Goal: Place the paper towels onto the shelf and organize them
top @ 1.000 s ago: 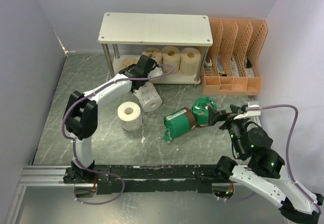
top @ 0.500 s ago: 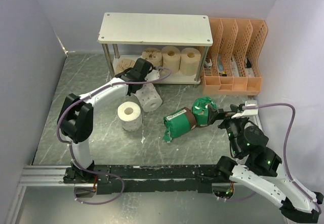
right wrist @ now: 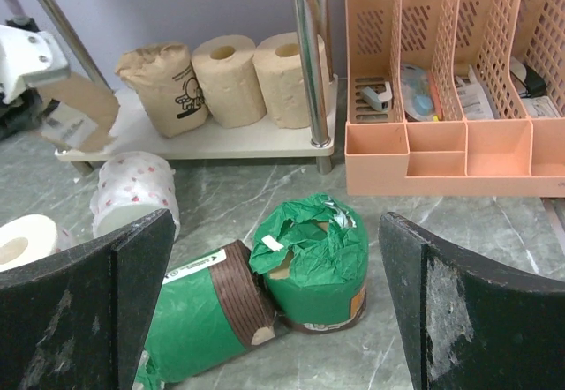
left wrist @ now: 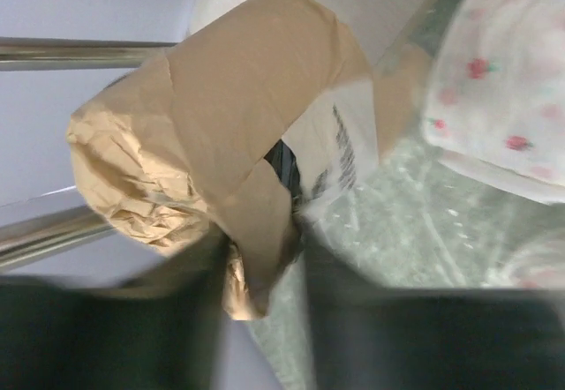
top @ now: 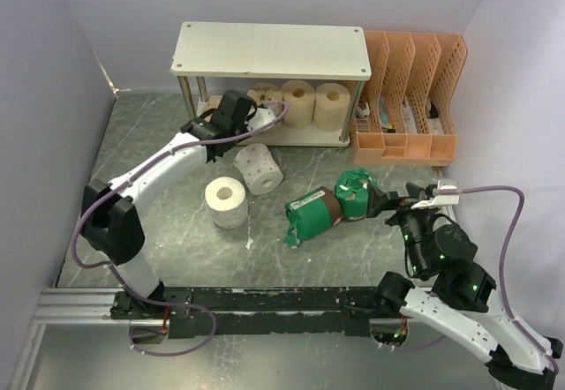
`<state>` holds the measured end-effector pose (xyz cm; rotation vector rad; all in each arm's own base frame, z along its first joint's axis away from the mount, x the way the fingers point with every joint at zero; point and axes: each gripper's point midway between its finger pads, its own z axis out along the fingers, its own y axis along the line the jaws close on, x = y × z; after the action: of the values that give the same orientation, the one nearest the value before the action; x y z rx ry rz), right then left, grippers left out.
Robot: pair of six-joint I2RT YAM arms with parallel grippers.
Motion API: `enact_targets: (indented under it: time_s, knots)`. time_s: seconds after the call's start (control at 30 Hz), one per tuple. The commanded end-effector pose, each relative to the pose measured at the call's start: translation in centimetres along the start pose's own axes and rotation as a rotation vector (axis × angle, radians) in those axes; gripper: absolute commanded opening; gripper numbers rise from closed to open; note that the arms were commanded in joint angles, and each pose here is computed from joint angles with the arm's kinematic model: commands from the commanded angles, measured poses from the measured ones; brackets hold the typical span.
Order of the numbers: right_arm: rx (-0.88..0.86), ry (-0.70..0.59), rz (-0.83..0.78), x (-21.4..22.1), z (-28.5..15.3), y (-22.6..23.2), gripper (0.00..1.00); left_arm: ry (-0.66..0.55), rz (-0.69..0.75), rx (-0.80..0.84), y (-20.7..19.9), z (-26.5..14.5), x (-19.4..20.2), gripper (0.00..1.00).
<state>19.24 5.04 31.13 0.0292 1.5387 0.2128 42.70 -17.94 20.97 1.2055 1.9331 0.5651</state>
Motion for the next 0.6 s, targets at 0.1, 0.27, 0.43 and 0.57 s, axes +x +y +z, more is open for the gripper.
enact_targets:
  time_s: [0.1, 0.27, 0.43, 0.57]
  knots:
    - [-0.017, -0.026, 0.029, -0.5, -0.4, -0.1, 1.00, -0.337, -0.200, 0.378, -1.1, -10.2, -4.6, 0.93]
    - [-0.015, -0.004, 0.000, 0.1, 0.1, 0.3, 1.00, -0.419, -0.191, 0.610, -5.1, -15.2, -3.3, 0.93]
    - [0.005, -0.017, 0.008, -0.1, 0.1, -0.1, 1.00, -0.434, -0.207, 0.602, -6.4, -16.5, -1.0, 0.93]
    - [0.020, -0.023, 0.009, -0.1, 0.1, -0.3, 1.00, -0.424, -0.242, 0.616, -6.7, -18.2, 1.5, 0.93]
